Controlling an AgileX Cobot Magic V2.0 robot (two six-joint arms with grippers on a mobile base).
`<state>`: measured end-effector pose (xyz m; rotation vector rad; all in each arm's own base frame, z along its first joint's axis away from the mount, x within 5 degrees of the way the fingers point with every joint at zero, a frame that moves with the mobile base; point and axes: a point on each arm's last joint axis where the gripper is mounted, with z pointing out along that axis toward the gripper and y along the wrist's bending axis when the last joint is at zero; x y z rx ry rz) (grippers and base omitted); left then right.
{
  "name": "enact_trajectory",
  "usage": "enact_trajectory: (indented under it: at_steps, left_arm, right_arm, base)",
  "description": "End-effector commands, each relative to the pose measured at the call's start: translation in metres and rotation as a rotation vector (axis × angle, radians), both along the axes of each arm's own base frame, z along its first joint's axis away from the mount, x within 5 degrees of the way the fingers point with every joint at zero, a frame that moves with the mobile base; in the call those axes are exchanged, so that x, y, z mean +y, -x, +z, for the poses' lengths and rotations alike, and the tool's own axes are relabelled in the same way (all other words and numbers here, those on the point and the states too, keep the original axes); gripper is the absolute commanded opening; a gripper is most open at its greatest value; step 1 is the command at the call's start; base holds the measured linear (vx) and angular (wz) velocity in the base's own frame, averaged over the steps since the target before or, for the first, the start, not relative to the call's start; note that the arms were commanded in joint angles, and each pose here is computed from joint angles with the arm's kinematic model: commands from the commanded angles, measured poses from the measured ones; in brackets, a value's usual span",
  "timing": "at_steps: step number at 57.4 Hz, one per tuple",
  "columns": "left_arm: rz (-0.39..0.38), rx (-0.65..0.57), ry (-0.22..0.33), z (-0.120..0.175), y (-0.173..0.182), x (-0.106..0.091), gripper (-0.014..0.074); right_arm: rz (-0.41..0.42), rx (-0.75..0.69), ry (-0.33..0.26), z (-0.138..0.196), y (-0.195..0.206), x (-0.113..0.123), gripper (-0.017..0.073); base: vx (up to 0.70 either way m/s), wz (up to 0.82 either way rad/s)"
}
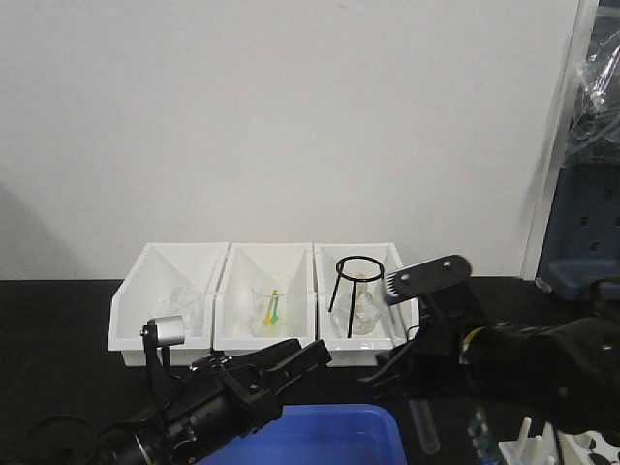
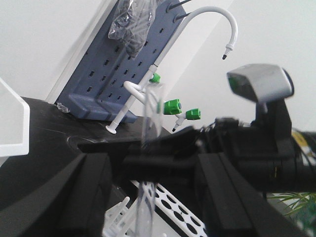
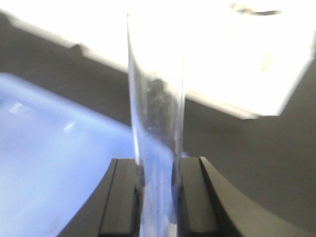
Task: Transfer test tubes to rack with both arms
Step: 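Carry the tube with the right gripper above the white test-tube rack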
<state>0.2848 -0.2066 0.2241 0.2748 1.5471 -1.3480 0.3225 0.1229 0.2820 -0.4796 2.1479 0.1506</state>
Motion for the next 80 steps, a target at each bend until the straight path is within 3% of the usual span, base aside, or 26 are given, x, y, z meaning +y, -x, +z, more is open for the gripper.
enact_trajectory:
  at_steps: [1,13,25,35,45,56,72,80]
  left_arm:
    - [-0.004,-0.092,0.120,0.029,0.002,0.001,0.0516]
    - [-0.004,-0.090,0.116,0.029,0.002,0.001,0.0516]
    - [-0.003,-0.089,0.114,0.028,0.002,0.001,0.0516]
    - [-0.002,-0.088,0.113,0.028,0.002,0.001,0.0514]
    - [-0.002,-0.088,0.113,0.028,0.002,0.001,0.0514]
    - [-0.003,-0.088,0.112,0.028,0.002,0.001,0.0514]
    - [-0.003,-0.088,0.112,0.028,0.002,0.001,0.0514]
    - [-0.003,-0.087,0.111,0.028,0.002,0.001,0.0514]
  right_arm:
    - [-0.061,-0.221,-0.070,0.052,0.003,-0.025,-0.0009]
    - [-0.214,-0.402,-0.072,0.083,0.035,-0.086,-0.0009]
    - [-0.382,-0.529,-0.093,0.063,0.075,-0.132,-0.0008]
    - [-0.389,-0.518,-0.108,0.031,0.080,-0.132,-0.0008]
    - [-0.437,-0.547,-0.166,0.003,0.081,-0.136,-0.0008]
    - [-0.424,-0.573,-0.137,-0.014,0.078,-0.137,-0.0008]
    - [-0.452,-0.561,-0.156,-0.027,0.067,-0.139,-0.0008]
    - [-0.449,-0.559,-0.138,-0.033,0.063,-0.139,-0.0008]
  base:
    - [0.00,0.00]
    - [0.00,0.00]
    - [0.00,0.00]
    - [0.00,0.00]
    - [0.00,0.00]
    - [0.00,0.00]
    - [0.00,0.00]
    - [0.00,0.00]
